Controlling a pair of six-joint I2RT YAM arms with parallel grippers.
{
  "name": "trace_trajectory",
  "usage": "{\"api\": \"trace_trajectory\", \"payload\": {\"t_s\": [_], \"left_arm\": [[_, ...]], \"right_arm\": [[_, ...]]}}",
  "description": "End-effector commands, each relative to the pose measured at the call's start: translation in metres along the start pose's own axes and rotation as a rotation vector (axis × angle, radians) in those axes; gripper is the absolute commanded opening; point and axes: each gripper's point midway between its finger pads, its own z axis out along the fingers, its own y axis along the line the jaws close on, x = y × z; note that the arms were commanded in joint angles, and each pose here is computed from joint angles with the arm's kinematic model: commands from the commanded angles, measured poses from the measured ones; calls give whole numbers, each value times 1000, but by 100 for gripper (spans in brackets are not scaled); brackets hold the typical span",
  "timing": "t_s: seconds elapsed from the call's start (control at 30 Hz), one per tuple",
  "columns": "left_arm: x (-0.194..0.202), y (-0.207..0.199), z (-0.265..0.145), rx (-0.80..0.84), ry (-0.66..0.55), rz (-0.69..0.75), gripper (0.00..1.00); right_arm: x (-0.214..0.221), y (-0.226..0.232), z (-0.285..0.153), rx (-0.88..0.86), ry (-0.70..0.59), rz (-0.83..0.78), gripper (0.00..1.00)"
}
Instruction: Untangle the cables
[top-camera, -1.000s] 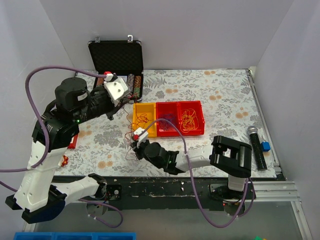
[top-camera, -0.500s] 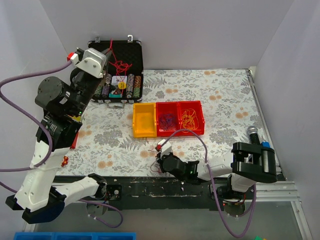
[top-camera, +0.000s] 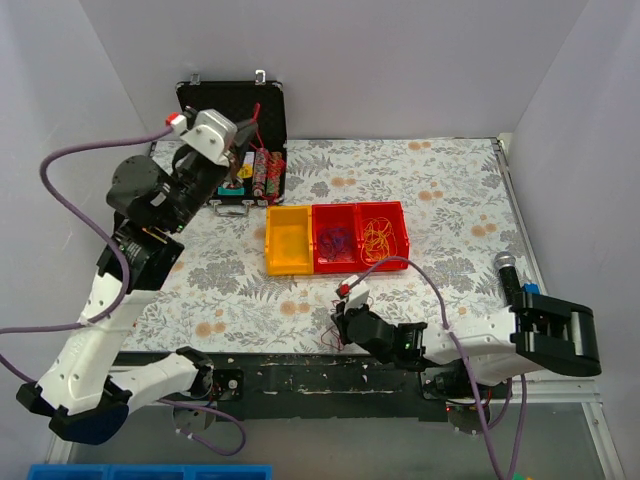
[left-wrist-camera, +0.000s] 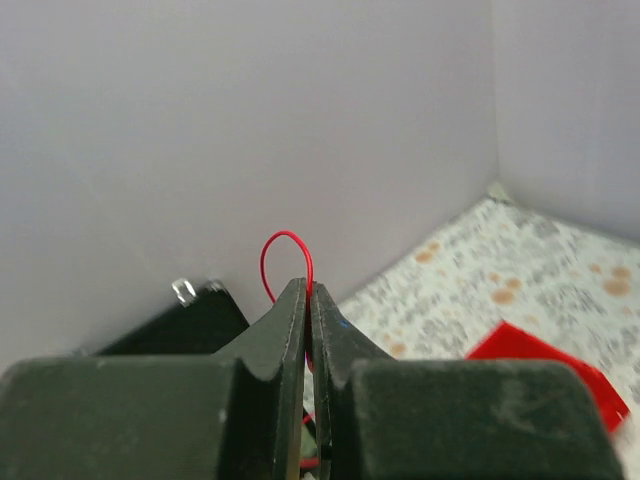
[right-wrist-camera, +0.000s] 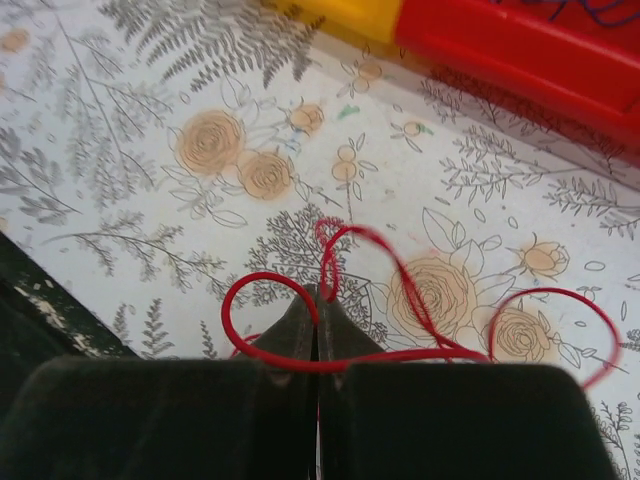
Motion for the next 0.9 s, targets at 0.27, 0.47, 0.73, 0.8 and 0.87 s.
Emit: {"api": "trace_trajectory", "payload": {"t_s": [0.27, 0.47, 0.73, 0.8, 0.87], "left_arm": [[141, -64, -10, 153, 244, -111, 0], [191, -75, -5, 144, 307, -110, 0], [236, -76, 0, 73, 352, -121, 0], [247, -75, 3, 58, 360, -108, 0], [260, -80, 3, 70, 390, -105, 0]], "right_arm": [[-140, 36, -55, -177, -330, 84, 1], [-177, 40, -81, -234, -413, 74, 1], [-221, 50, -108, -289, -483, 40, 1], [-234, 54, -115, -302, -505, 31, 1], [-247, 56, -122, -307, -525, 23, 1]]}}
